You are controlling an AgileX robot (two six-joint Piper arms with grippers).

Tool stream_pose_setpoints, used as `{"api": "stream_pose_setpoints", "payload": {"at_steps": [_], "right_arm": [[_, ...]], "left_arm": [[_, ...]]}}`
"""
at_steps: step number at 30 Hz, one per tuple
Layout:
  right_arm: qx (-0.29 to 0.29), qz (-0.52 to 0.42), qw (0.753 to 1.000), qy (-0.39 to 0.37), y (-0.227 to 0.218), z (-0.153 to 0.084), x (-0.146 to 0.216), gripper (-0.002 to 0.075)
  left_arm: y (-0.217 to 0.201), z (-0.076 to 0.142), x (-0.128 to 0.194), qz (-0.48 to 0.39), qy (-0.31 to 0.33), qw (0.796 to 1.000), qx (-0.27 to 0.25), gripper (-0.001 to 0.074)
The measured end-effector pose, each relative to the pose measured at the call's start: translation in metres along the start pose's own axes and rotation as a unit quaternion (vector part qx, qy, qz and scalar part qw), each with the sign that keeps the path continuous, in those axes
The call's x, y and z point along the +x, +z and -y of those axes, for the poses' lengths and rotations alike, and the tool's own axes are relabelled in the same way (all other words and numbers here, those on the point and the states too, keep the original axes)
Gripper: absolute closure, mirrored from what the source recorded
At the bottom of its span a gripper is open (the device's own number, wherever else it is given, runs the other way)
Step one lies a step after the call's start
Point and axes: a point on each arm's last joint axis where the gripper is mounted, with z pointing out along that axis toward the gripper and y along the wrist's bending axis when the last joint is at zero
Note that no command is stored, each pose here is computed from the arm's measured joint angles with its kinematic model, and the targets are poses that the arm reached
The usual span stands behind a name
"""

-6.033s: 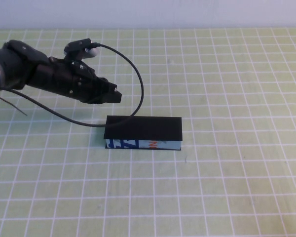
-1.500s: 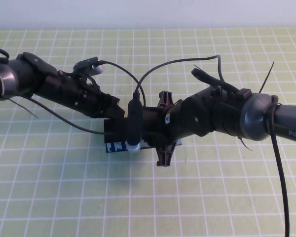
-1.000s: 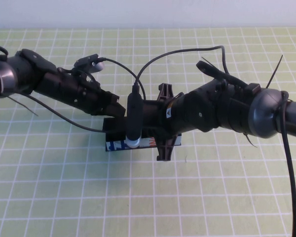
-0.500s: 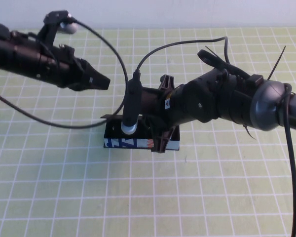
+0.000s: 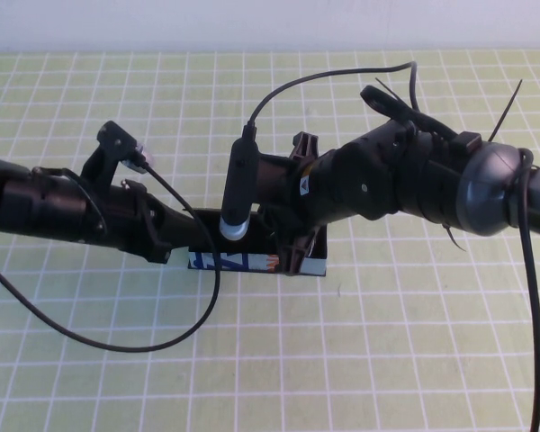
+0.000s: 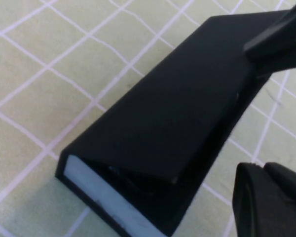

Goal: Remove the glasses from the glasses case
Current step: Pick up the glasses from the glasses case

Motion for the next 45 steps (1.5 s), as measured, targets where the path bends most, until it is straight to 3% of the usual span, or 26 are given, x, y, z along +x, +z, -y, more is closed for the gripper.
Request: {"api": "stream_pose_setpoints", "payload": {"at_steps": [11,30,33,37,39,42,45], "right_arm": [[0.001,-0.001,1.0,0.009,0.0,0.0,0.0,0.0733],[-0.001,-0.003,1.0,0.021,0.0,0.0,0.001,0.0727],[-0.002,-0.003,0.999,0.034,-0.005,0.001,-0.001,0.0663],[0.005,0.009,0.998,0.066,-0.027,0.006,-0.008,0.0484],[0.003,0.026,0.994,0.105,-0.044,0.008,-0.013,0.0446],[-0.034,0.048,0.98,0.19,-0.061,0.005,-0.021,0.0484],[-0.087,0.043,0.964,0.249,-0.065,-0.004,-0.024,0.0632]], "left_arm": [[0.019,-0.028,0.024,0.019,-0.04,0.999,-0.01,0.0739],[0.027,-0.037,0.027,0.054,-0.047,0.997,-0.022,0.0739],[0.027,-0.037,0.027,0.054,-0.047,0.997,-0.022,0.0739],[0.027,-0.037,0.027,0.053,-0.046,0.997,-0.022,0.0739],[0.027,-0.037,0.027,0.053,-0.047,0.997,-0.022,0.0739],[0.027,-0.037,0.027,0.053,-0.05,0.997,-0.022,0.0739],[0.027,-0.037,0.027,0.053,-0.051,0.997,-0.022,0.0739]]}}
